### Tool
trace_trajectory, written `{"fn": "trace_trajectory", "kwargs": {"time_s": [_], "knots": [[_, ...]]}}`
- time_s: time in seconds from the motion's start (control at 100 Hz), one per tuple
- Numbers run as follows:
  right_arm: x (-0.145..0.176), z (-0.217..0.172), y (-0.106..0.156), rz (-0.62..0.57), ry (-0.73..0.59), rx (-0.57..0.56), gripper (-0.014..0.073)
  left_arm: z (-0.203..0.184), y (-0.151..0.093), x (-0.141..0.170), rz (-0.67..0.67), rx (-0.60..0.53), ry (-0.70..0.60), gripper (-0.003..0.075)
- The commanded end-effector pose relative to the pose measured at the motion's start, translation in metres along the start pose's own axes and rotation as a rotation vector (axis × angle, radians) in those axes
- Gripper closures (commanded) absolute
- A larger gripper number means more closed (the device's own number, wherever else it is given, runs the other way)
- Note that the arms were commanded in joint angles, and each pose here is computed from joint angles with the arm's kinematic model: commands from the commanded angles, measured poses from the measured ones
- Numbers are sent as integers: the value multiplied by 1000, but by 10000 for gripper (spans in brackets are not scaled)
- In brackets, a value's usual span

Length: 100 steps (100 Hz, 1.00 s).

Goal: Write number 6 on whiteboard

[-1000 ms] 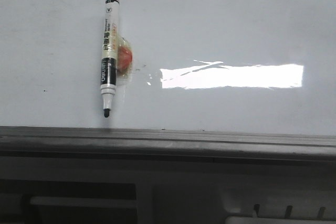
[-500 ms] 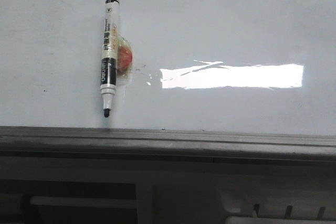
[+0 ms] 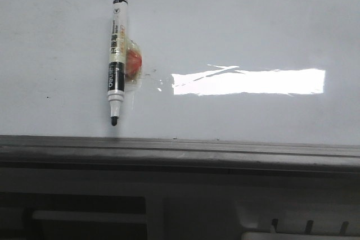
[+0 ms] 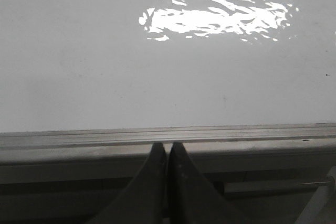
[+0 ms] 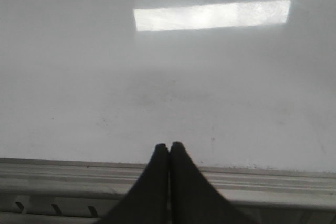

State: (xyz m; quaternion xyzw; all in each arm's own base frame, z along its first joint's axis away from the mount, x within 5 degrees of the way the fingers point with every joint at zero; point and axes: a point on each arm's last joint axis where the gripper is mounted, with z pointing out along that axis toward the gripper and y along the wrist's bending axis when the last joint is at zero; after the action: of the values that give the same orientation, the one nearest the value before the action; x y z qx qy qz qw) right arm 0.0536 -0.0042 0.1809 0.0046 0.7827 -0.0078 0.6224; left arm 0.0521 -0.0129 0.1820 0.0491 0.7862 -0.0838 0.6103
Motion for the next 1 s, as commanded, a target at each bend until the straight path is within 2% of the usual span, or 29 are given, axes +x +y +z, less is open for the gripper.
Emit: {"fn": "trace_trajectory", "kwargs": {"time_s": [0.0,0.11,0.18,0.25,0.29,0.4,0.48,0.58,0.64,0.72,0.78,0.89,0.99], "knots": [[6,2,0,-30,-14,6,666,3,2,8,-15,-10,-37,739],[4,2,0,-35,-34,2,666,3,1,8,-24,-7,-37,739],[-1,1,2,-40,-86,-12,666,3,-1,7,-110,17,-56,739],[-8,0,4,-25,-170,-41,666,2,-5,2,-341,77,-100,739],[-13,-1,6,-7,-219,-59,666,1,-8,-1,-530,128,-111,739],[-24,-4,9,63,-345,-104,666,0,-11,-5,-770,191,-126,739],[-31,-7,9,139,-420,-129,666,0,-7,-8,-805,170,-178,739],[-31,-7,9,178,-424,-134,666,0,-8,-9,-867,187,-176,739],[-31,-7,8,311,-418,-153,666,-1,-7,-11,-913,191,-190,739],[-33,-8,7,475,-416,-176,666,-3,-8,-18,-895,208,-202,739],[-42,-12,6,567,-437,-195,666,-6,-12,-24,-792,229,-192,739],[-65,-24,6,561,-472,-213,666,-13,-21,-41,-617,266,-128,739],[-82,-30,7,497,-409,-198,666,-14,-24,-63,-477,256,-70,738]]}}
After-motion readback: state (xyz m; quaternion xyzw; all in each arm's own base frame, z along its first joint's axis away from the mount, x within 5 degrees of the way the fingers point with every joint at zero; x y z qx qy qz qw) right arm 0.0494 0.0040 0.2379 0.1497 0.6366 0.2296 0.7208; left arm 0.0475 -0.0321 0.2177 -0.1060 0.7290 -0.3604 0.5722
